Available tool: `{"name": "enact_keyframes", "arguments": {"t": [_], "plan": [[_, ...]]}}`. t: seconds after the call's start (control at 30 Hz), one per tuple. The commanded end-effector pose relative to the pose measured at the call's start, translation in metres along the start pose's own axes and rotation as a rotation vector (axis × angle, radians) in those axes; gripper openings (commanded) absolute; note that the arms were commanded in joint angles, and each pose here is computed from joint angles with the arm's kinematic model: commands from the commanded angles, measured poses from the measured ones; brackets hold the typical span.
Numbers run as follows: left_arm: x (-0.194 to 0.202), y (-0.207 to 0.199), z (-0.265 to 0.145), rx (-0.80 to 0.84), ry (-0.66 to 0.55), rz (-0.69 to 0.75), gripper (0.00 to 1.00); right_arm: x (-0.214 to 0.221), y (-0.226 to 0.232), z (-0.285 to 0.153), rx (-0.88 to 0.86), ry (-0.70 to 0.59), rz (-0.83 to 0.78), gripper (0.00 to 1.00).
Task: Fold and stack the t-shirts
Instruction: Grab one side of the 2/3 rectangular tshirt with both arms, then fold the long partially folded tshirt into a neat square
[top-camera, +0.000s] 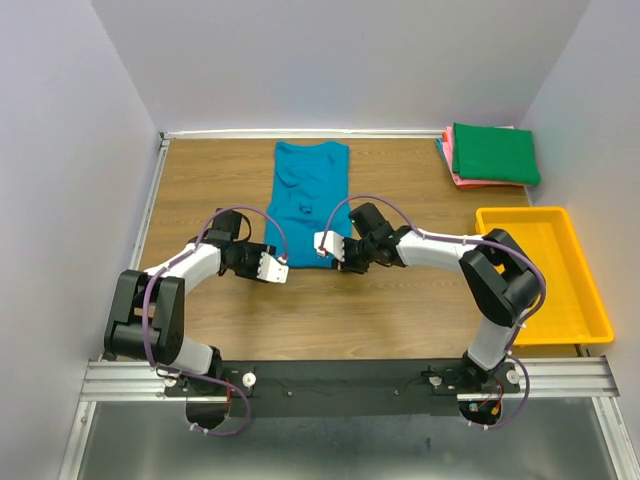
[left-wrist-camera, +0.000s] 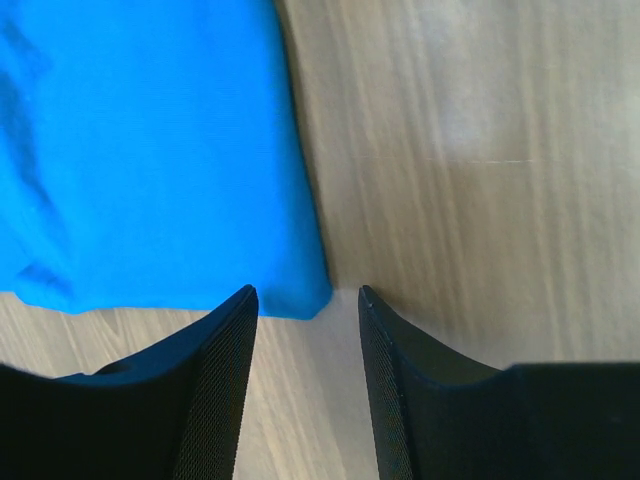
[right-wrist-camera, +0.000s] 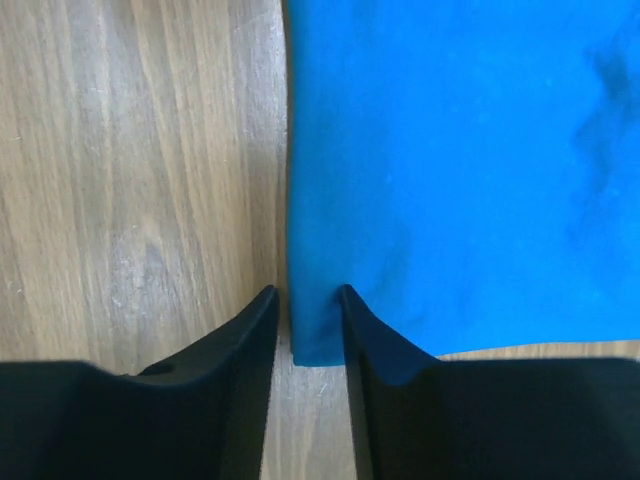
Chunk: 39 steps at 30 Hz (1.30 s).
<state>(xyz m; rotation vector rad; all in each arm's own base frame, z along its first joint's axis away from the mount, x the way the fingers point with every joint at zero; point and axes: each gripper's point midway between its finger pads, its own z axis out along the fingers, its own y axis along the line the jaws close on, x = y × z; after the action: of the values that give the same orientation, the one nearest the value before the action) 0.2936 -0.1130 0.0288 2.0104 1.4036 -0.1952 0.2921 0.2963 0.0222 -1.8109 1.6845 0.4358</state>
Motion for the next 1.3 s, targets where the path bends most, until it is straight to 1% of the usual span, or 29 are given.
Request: {"name": "enact_keyframes", "arguments": {"t": [0.0, 0.07, 0.1, 0.13, 0.17, 0.23, 0.27, 0.33, 0.4, 0.43, 0.47, 0.57, 0.6, 0.73, 0.83, 0.93, 1.0, 1.07, 1.1, 1.13, 1.2, 1.27], "plan": [[0.01, 0.007, 0.006, 0.0, 0.042, -0.019, 0.52, 0.039, 0.016, 0.011, -0.023, 0.122, -0.004, 0.31], [0.012, 0.007, 0.009, 0.009, 0.047, -0.023, 0.47, 0.044, 0.017, 0.009, -0.018, 0.138, -0.012, 0.22], [0.013, 0.007, 0.009, 0.011, 0.051, -0.027, 0.42, 0.044, 0.017, 0.008, -0.014, 0.139, -0.015, 0.12], [0.013, 0.009, 0.009, 0.01, 0.055, -0.024, 0.28, 0.046, 0.019, 0.008, -0.017, 0.145, -0.016, 0.08], [0.01, 0.01, 0.01, 0.012, 0.049, -0.024, 0.21, 0.045, 0.016, 0.006, -0.003, 0.147, -0.014, 0.04], [0.004, 0.014, 0.007, 0.005, 0.03, -0.026, 0.08, 0.041, 0.011, 0.003, 0.016, 0.144, -0.005, 0.01], [-0.001, 0.019, 0.001, -0.007, 0.021, -0.028, 0.0, 0.036, 0.005, 0.001, 0.036, 0.133, 0.015, 0.0], [-0.013, 0.033, -0.007, -0.039, -0.012, -0.056, 0.0, 0.024, -0.006, -0.006, 0.071, 0.11, 0.058, 0.01], [-0.021, 0.038, -0.014, -0.037, -0.029, -0.078, 0.0, 0.008, -0.021, -0.017, 0.105, 0.077, 0.068, 0.01], [-0.026, 0.05, -0.021, -0.058, -0.042, -0.079, 0.0, 0.005, -0.03, -0.023, 0.122, 0.067, 0.081, 0.01], [-0.03, 0.052, -0.026, -0.059, -0.049, -0.093, 0.0, -0.005, -0.04, -0.031, 0.132, 0.047, 0.093, 0.01], [-0.04, 0.07, -0.04, -0.093, -0.071, -0.094, 0.0, -0.012, -0.058, -0.05, 0.156, 0.031, 0.121, 0.01], [-0.043, 0.073, -0.043, -0.097, -0.08, -0.101, 0.0, -0.022, -0.068, -0.058, 0.174, 0.013, 0.113, 0.01], [-0.052, 0.088, -0.057, -0.12, -0.091, -0.102, 0.0, -0.032, -0.081, -0.08, 0.189, 0.002, 0.098, 0.01], [-0.063, 0.089, -0.069, -0.118, -0.101, -0.075, 0.0, -0.037, -0.076, -0.095, 0.176, 0.008, 0.08, 0.0], [-0.074, 0.082, -0.081, -0.103, -0.089, -0.042, 0.0, -0.043, -0.064, -0.112, 0.152, 0.007, 0.089, 0.01], [-0.084, 0.068, -0.092, -0.077, -0.095, -0.039, 0.0, -0.048, -0.046, -0.127, 0.105, -0.007, 0.094, 0.01], [-0.097, 0.044, -0.101, -0.034, -0.112, -0.032, 0.0, -0.056, -0.03, -0.136, 0.061, -0.03, 0.095, 0.0], [-0.102, 0.037, -0.105, -0.027, -0.117, -0.027, 0.0, -0.06, -0.017, -0.148, 0.046, -0.036, 0.099, 0.0], [-0.112, 0.03, -0.112, -0.037, -0.125, -0.006, 0.0, -0.066, -0.007, -0.153, 0.028, -0.05, 0.11, 0.0], [-0.124, 0.019, -0.119, -0.041, -0.141, -0.024, 0.0, -0.077, 0.013, -0.17, -0.001, -0.099, 0.12, 0.01], [-0.139, 0.008, -0.133, -0.051, -0.169, -0.017, 0.0, -0.083, 0.026, -0.178, -0.019, -0.117, 0.124, 0.0]]}}
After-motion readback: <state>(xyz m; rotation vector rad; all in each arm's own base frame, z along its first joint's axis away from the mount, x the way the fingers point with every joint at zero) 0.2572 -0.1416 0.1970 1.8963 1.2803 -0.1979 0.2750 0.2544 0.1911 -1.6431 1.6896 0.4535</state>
